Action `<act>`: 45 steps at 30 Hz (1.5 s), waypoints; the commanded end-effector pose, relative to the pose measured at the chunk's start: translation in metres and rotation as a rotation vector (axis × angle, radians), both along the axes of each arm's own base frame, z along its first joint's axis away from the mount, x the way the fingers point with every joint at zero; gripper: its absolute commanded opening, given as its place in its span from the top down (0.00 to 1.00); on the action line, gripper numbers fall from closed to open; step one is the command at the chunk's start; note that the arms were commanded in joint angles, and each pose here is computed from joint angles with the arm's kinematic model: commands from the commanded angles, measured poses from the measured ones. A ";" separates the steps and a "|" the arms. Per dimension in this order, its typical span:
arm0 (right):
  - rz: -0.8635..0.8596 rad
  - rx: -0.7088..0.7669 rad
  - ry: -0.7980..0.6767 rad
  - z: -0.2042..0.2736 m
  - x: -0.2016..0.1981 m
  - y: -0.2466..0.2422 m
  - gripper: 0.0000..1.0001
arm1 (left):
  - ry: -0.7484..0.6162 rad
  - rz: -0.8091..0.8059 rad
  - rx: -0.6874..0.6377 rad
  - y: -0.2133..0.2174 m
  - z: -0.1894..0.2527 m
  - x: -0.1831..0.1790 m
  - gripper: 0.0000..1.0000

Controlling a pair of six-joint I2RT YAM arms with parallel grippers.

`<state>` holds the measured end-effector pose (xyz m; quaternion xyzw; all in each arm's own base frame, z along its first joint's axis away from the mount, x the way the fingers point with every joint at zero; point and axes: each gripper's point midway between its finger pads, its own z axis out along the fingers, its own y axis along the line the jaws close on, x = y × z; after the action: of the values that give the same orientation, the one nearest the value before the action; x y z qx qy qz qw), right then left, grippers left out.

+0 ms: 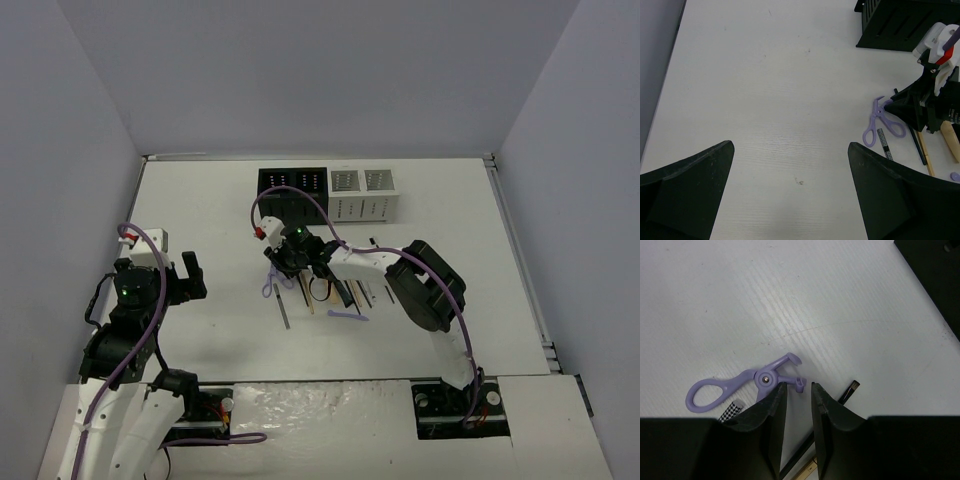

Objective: Organize the makeup

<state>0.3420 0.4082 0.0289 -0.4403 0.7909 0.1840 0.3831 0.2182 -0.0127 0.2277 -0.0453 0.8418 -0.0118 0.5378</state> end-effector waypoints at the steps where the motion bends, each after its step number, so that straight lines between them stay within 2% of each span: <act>1: 0.009 0.087 -0.059 0.030 0.011 0.014 0.74 | -0.062 0.001 -0.023 -0.003 0.018 0.010 0.03; 32: 0.060 0.141 -0.116 0.075 0.011 0.023 0.73 | -0.042 -0.003 -0.023 -0.004 0.014 0.013 0.03; 45: 0.062 0.120 -0.094 0.062 0.014 0.028 0.74 | -0.042 0.004 -0.024 -0.002 0.014 0.013 0.03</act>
<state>0.3445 0.4197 0.0471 -0.4531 0.7746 0.2004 0.3931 0.2204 -0.0130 0.2239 -0.0464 0.8469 -0.0119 0.5296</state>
